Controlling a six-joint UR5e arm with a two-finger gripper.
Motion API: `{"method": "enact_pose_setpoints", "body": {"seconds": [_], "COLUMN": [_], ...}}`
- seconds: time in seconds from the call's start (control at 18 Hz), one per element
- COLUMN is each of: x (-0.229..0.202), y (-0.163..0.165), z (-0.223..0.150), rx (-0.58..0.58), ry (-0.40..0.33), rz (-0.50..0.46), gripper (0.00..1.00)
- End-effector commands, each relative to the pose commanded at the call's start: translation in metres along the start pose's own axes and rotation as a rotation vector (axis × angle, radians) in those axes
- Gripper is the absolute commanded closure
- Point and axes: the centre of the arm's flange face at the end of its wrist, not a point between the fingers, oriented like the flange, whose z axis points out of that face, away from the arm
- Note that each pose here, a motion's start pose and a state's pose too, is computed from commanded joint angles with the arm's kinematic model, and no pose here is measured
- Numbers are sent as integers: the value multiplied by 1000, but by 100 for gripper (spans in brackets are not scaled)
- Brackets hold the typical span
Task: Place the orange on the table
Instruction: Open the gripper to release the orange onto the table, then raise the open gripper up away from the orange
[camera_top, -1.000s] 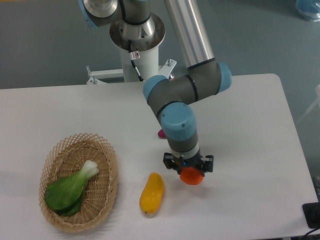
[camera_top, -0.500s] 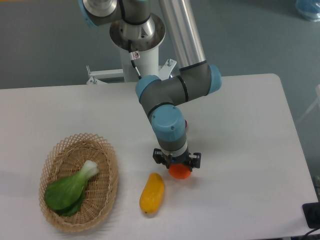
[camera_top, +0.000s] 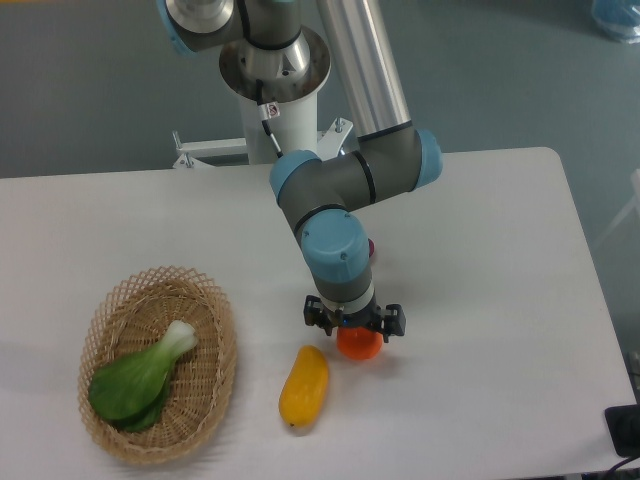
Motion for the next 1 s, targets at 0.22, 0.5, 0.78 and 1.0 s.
{"method": "enact_pose_setpoints", "body": {"seconds": [0.22, 0.5, 0.78, 1.0], "x": [-42, -69, -106, -126], "y": [-5, -5, 0, 28], "z": [-49, -102, -148, -186], "rx": [86, 102, 99, 93], "ry": [-17, -27, -37, -48], "rz": [-43, 12, 10, 113], "gripper": [0, 0, 0, 0]}}
